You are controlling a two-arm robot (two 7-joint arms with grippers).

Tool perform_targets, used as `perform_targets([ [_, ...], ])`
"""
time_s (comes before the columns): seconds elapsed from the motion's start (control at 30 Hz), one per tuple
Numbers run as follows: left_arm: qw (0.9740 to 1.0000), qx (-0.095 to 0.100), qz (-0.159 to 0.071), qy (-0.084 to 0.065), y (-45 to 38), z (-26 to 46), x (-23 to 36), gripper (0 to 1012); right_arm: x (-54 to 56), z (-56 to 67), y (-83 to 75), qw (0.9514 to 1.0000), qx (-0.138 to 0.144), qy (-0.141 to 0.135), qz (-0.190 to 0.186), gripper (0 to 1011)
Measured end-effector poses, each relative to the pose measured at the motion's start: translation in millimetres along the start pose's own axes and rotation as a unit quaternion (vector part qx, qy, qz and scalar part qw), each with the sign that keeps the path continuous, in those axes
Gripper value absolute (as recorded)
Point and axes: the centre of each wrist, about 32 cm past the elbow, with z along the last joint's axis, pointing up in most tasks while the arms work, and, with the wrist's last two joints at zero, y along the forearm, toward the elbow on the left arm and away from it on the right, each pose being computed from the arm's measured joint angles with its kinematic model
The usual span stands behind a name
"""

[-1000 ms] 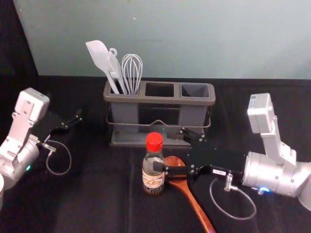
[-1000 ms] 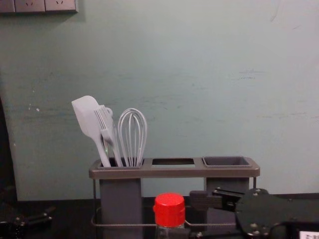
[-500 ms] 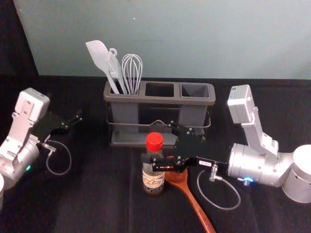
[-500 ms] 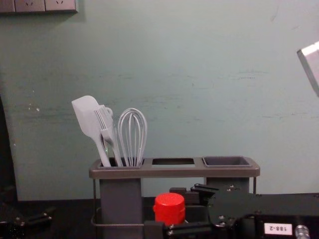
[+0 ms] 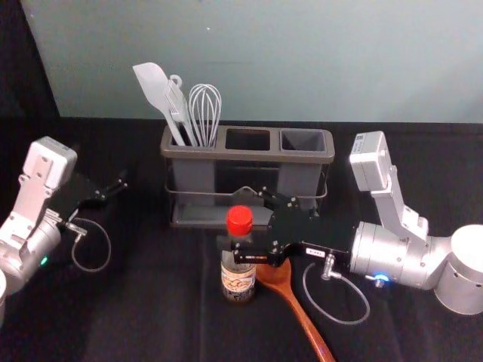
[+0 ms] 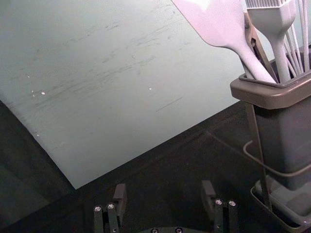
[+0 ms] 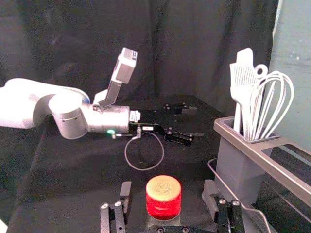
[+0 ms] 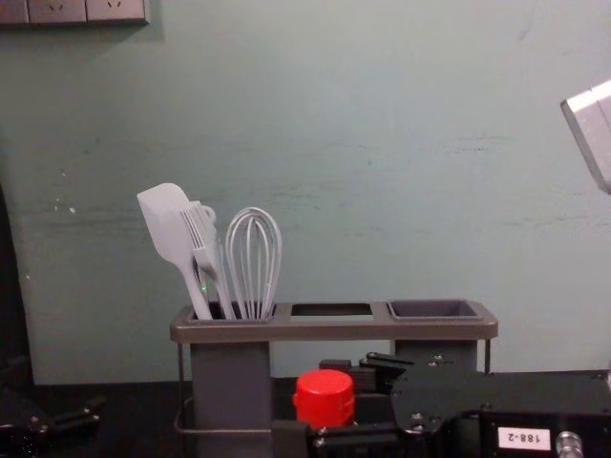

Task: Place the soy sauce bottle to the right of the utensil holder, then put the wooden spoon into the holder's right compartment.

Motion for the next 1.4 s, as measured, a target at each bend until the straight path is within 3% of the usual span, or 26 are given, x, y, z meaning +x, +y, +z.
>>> perform_targets([
  [0.17,1.0,0.0,0.0,0.0,0.0,0.0,0.0,1005,0.0,0.3,-0.2,1.0,0.0,0.0,0.0,874],
  [0.47,1.0,0.0,0.0,0.0,0.0,0.0,0.0,1005,-0.1,0.5,-0.6,1.0,0.0,0.0,0.0,595],
  [0.53,1.0,0.0,0.0,0.0,0.0,0.0,0.0,1005,-0.1,0.6,-0.7,1.0,0.001,0.0,0.0,491],
  [0.6,1.0,0.0,0.0,0.0,0.0,0.0,0.0,1005,-0.1,0.6,-0.7,1.0,0.001,0.0,0.0,481],
  [0.67,1.0,0.0,0.0,0.0,0.0,0.0,0.0,1005,-0.1,0.6,-0.8,1.0,0.001,0.0,0.0,397],
  [1.07,1.0,0.0,0.0,0.0,0.0,0.0,0.0,1005,-1.8,4.8,-2.2,1.0,0.003,-0.006,0.004,383],
  [1.4,1.0,0.0,0.0,0.0,0.0,0.0,0.0,1005,-5.9,26.7,-12.4,0.9993,0.018,-0.032,0.004,382],
])
